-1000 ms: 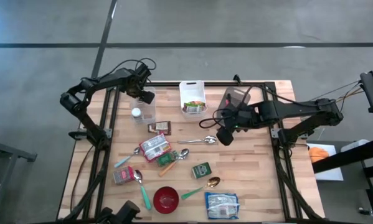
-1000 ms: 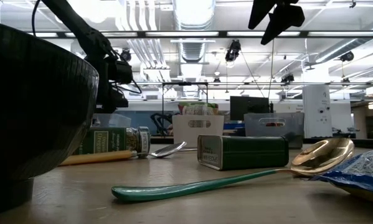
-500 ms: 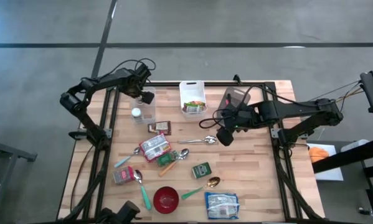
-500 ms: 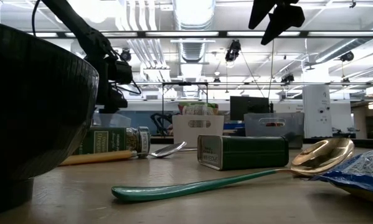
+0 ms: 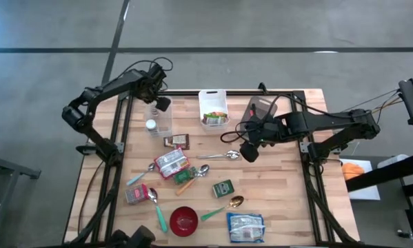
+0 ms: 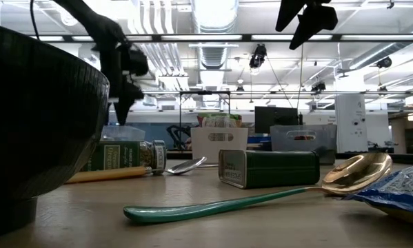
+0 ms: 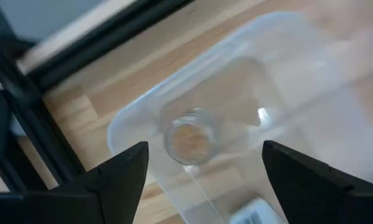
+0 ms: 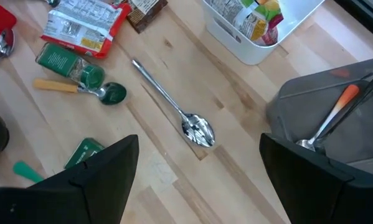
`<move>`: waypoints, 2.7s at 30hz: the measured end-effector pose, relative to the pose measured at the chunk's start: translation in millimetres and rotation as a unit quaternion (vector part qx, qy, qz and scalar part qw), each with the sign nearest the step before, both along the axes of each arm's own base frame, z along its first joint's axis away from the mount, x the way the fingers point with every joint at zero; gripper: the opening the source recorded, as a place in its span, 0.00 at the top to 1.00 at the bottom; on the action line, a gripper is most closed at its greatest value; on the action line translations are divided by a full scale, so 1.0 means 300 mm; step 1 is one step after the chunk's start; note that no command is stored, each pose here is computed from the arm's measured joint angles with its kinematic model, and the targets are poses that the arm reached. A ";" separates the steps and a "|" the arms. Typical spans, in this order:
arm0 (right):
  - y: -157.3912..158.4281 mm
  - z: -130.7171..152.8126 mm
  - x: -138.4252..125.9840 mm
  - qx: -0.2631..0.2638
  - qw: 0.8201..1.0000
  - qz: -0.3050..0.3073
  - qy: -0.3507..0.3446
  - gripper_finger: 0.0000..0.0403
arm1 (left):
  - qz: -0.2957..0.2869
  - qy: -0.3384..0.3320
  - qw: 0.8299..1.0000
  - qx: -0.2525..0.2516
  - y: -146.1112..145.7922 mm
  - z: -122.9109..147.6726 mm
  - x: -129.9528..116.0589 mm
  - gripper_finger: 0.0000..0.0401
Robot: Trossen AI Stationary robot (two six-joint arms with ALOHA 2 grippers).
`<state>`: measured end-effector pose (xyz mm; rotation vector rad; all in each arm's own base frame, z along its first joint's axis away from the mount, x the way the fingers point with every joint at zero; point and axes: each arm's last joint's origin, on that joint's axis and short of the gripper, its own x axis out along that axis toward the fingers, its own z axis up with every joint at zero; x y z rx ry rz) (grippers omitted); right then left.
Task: Pick & Place Food Item
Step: Put the silver spoon into the black bin
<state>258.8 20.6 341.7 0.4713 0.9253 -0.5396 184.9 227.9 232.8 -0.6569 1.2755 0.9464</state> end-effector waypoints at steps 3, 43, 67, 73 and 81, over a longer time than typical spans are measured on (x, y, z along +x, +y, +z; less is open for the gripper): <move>0.000 -0.002 0.000 0.000 1.000 0.000 0.000 0.18 | -0.052 -0.021 0.998 0.024 -0.053 0.077 0.032 0.21; -0.071 -0.420 0.328 -0.020 0.947 0.276 0.163 0.18 | -0.216 -0.342 0.914 0.023 -0.665 0.255 0.101 0.21; -0.131 -0.641 0.415 -0.020 0.919 0.338 0.202 0.41 | -0.192 -0.339 0.921 -0.007 -0.693 0.162 0.076 0.20; -0.155 -0.663 0.416 -0.019 0.921 0.328 0.212 0.61 | -0.191 -0.338 0.921 -0.007 -0.693 0.161 0.076 0.20; -0.141 -0.698 0.423 -0.016 0.915 0.335 0.226 0.77 | -0.191 -0.338 0.921 -0.007 -0.693 0.161 0.076 0.20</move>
